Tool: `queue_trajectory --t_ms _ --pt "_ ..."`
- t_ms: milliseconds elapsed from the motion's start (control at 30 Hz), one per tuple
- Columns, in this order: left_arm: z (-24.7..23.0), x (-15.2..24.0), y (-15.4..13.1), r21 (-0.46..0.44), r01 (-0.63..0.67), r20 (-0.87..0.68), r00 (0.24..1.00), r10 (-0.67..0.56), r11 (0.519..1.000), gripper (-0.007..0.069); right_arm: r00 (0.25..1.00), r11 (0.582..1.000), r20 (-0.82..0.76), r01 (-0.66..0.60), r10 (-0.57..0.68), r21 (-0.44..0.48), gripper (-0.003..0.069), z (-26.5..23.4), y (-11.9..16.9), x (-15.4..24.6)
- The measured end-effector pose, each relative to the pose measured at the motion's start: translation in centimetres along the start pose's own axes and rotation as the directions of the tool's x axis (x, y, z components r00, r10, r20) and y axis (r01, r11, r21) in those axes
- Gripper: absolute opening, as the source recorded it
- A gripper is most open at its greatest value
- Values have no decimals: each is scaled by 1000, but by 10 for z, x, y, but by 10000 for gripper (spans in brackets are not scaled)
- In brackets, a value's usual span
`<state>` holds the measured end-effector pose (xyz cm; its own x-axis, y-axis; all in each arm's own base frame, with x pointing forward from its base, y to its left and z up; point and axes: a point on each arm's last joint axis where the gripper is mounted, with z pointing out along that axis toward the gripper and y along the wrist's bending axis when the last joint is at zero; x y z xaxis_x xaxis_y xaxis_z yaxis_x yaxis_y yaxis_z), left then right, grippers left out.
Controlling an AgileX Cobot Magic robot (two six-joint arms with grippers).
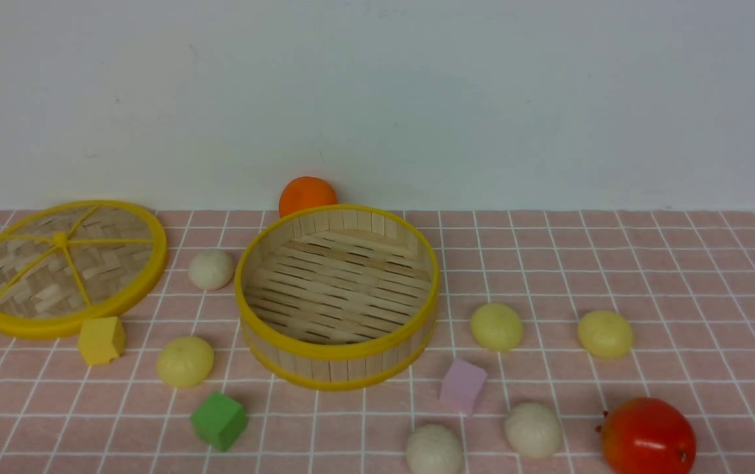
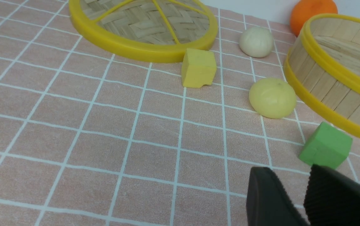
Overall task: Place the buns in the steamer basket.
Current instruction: Use the left arm to grab a steamed stuffed bun
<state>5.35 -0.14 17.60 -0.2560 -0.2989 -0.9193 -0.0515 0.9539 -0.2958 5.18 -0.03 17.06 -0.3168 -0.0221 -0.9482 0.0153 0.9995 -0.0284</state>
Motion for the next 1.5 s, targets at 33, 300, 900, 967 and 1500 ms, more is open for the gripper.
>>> queue_trajectory --t_ms 33,300,900,967,1500 --pt "0 0 0 0 0 0 1000 0 1000 241 1000 1000 0 0 0 0 242 0 0 0" --pt "0 0 0 0 -1 0 1000 1 1000 241 1000 1000 0 0 0 0 242 0 0 0" --pt "-4 -25 -9 169 207 265 932 -247 964 241 1000 1000 0 0 0 0 242 0 0 0" --pt "-6 -31 -9 196 227 317 906 -281 954 241 1000 1000 0 0 0 0 242 0 0 0" --pt "3 -154 -57 66 155 -37 988 -152 986 241 1000 1000 0 0 0 0 242 0 0 0"
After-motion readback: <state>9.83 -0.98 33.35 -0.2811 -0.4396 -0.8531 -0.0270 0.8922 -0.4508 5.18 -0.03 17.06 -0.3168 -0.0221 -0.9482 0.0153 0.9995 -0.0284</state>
